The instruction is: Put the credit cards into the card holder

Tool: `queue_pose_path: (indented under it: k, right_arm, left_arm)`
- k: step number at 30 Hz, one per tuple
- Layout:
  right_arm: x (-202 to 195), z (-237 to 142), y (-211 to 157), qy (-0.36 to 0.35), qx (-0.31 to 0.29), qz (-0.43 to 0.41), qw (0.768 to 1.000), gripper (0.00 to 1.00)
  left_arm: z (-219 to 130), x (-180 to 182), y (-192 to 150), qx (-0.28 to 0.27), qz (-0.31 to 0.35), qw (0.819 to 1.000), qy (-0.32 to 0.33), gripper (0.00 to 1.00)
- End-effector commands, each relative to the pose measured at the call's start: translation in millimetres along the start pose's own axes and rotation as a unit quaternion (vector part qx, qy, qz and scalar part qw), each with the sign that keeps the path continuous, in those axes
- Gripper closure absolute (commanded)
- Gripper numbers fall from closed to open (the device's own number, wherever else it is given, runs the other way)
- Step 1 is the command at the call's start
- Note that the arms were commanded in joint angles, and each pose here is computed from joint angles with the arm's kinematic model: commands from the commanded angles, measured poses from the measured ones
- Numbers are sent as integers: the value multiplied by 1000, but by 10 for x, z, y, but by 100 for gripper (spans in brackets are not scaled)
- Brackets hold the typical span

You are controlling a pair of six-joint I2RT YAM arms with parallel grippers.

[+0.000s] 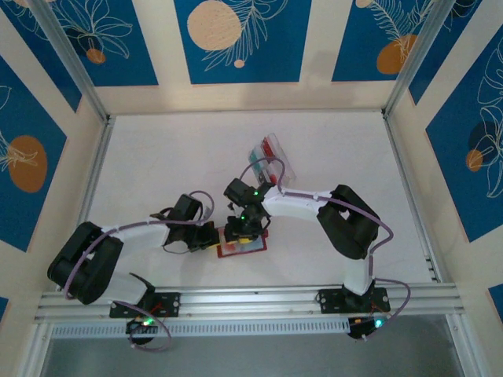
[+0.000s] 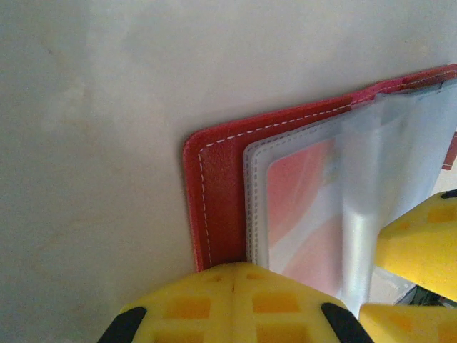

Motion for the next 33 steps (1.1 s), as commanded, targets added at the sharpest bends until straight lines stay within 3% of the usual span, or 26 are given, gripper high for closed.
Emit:
queue_pose_path:
  k: [1, 12, 21, 25, 31, 33]
  right_arm:
    - [265, -53, 27, 69, 3, -14, 998, 58]
    - [526, -92, -66, 140, 14, -28, 990, 58]
    - [844, -624, -242, 167, 3, -95, 981, 57]
    - [578, -787, -214, 98, -28, -66, 993, 58]
    - [-126, -728, -163, -54, -47, 11, 997, 75]
    - [-231, -688, -158, -86, -48, 17, 995, 75]
  left_arm:
    - [209, 381, -297, 58, -36, 995, 67, 100]
    - [96, 176, -145, 39, -115, 991, -56, 100]
    - [-76, 250, -98, 18, -123, 991, -43, 100]
    - [-57, 279, -102, 22, -120, 992, -38, 100]
    - [-45, 288, -95, 28, -105, 994, -30, 100]
    - [-48, 298, -95, 30, -99, 994, -22, 100]
Point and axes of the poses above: each hand's point on the last joint's axis, 136 mm out from that joint toward the fingers, its own z axis out along the fingers, its own x axis along the line the jaws close on, y = z × x, the point moved 6 cm from there along -z, back along the fingers, and after that the axes turned 2 degrees about z, right-handed, at the moved point
